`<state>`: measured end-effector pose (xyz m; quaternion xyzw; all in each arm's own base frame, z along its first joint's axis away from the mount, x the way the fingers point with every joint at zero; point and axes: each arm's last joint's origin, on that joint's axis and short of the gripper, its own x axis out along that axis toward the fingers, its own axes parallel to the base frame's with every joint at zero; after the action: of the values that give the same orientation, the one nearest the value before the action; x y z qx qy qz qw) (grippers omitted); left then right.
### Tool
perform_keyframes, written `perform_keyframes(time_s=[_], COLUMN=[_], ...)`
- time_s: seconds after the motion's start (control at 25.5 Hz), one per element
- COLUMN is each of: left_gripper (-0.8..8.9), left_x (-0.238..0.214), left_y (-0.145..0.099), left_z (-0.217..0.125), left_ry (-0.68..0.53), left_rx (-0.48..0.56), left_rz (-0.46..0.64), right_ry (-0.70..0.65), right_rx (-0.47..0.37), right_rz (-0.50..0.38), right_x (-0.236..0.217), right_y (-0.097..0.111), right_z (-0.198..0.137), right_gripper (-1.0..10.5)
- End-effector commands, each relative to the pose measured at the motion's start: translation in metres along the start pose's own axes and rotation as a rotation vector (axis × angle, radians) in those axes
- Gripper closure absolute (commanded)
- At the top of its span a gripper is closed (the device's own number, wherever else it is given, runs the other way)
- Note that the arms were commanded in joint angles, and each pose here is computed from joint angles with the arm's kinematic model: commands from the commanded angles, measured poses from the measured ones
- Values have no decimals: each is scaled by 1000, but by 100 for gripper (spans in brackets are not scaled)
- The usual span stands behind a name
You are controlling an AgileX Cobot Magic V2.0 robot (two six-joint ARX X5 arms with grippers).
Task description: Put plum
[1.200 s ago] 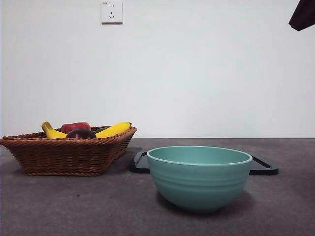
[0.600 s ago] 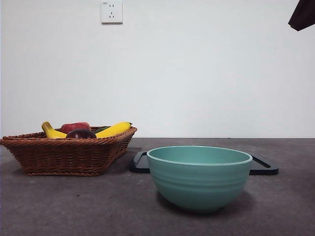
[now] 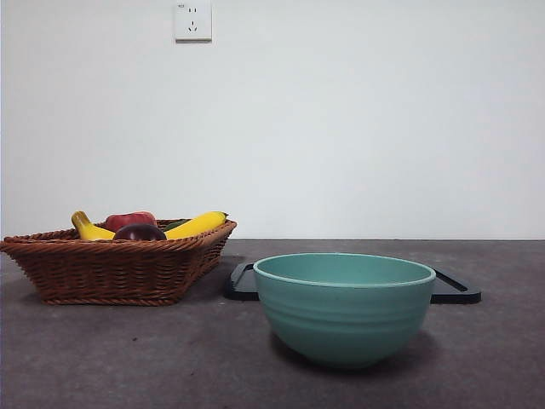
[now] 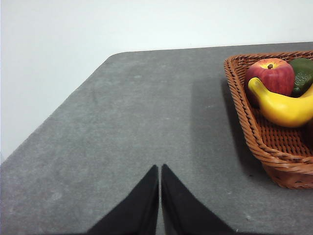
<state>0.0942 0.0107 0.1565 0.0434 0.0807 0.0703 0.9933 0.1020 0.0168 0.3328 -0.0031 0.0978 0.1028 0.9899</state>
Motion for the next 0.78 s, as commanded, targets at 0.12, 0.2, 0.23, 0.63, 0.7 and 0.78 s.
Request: perform_keyframes(time_s=[0.12,0.2,0.23,0.63,0.7,0.78], left_gripper=[806,806,806,806,806,806], left_x=[2,2,2,2,2,2], left_y=[-1,-1,-1,-1,-1,-1], left_z=[-7,-7,-7,-7,-7,-7], left_ry=[24,24,24,24,24,24], left_rx=[-1,-1,-1,-1,-1,-1], left_rz=[2,2,2,2,2,2], right_ry=[-165,-211,-223,-260,-252,-244], right_rx=[-36,-40,-40,-44,-43,-38], right_rz=[-169,-201,-208,-222,-221,-221], right_x=[2,4,5,16,18,20], right_y=[-16,-18,-19,-21,-21,-21], right_z=[-42,-64,-72,-140,-147,-153], right_gripper=[941,941,941,941,941,941])
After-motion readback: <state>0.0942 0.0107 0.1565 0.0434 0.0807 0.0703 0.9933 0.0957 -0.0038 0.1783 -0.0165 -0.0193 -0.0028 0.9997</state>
